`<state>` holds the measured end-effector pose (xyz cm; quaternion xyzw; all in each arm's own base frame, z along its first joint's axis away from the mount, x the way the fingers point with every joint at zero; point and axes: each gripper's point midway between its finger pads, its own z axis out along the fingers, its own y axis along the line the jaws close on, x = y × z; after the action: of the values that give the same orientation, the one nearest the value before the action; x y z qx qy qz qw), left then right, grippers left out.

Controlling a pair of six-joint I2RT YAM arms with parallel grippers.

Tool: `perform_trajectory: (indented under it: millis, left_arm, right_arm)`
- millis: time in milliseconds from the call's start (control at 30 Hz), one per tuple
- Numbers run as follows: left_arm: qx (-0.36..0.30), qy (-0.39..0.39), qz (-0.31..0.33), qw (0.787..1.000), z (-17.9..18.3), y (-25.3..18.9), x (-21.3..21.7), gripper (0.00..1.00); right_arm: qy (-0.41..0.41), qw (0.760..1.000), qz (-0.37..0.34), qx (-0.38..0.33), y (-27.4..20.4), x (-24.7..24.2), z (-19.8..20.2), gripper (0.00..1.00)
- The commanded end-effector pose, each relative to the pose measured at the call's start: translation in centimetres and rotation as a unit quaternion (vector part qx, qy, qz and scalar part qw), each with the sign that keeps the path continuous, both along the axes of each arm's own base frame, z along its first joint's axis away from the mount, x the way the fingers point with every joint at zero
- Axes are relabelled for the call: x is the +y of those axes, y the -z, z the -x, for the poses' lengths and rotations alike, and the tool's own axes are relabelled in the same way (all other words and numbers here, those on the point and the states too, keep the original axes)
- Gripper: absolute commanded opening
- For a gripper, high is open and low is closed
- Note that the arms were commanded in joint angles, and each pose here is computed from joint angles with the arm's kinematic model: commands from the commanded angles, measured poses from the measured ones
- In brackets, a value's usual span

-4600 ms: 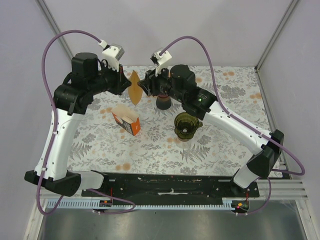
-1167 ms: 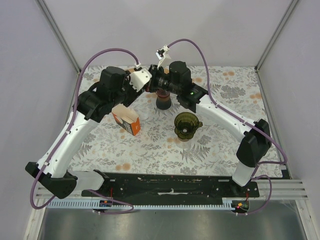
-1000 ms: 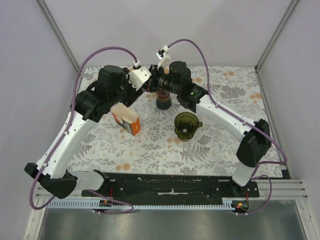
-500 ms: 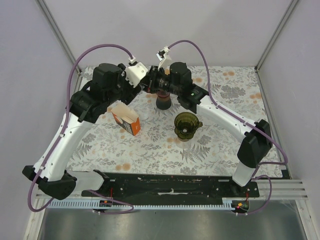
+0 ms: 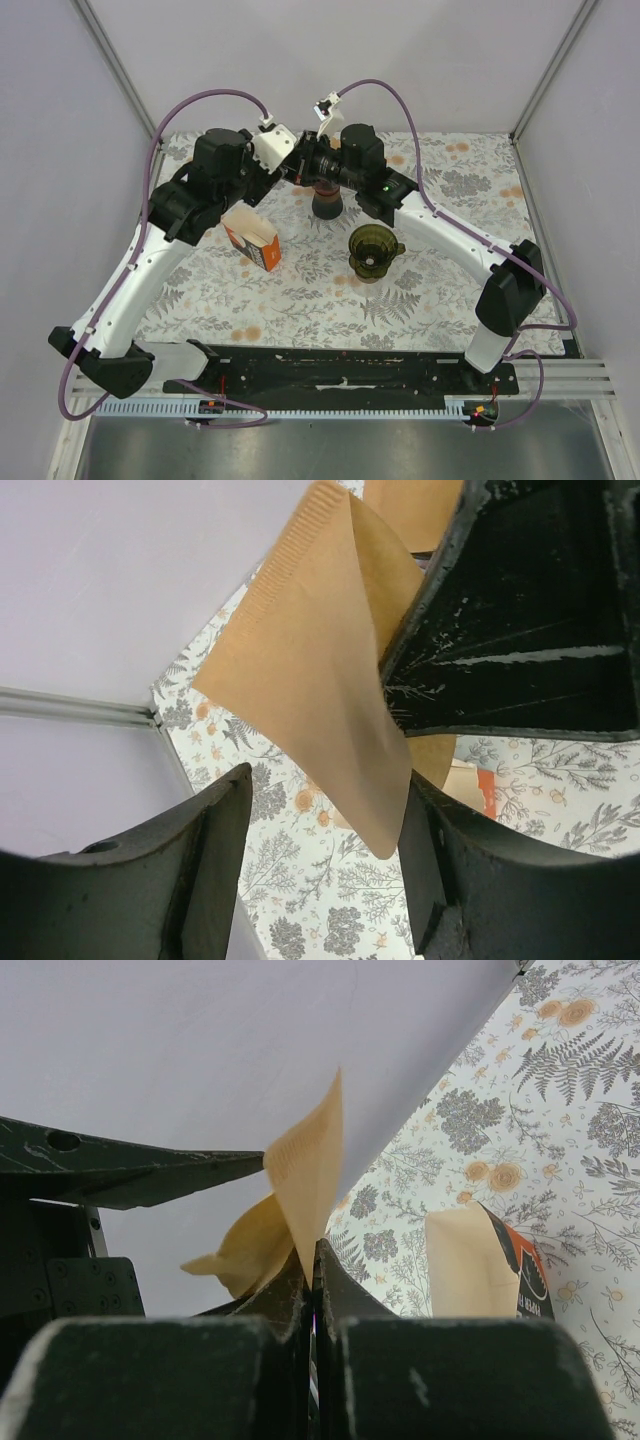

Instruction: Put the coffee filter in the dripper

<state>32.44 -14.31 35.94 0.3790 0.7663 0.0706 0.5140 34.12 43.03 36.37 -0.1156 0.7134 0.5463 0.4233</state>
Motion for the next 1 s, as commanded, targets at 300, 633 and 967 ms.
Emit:
perform_trajectory:
  millis: [300,633,967]
  left_arm:
    - [-0.057,-0.061,0.03,0.996,-1.2,-3.0,1.2,0.56]
    - [-0.054,-0.048,0.02,0.997,-2.8,-0.9,-0.2,0.57]
    - [-0.081,-0.082,0.027,0.993,-2.6,-3.4,1.3,0.02]
  right_arm:
    - [0.0,0.999,-0.021,-0.028,-2.7,-0.6,0.7,0.0]
    - [-0.012,0.999,-0.022,-0.026,-3.0,0.2,0.9,0.0]
    - [0.051,0.998,-0.034,-0.004,-1.7,-2.7,-1.8,0.0]
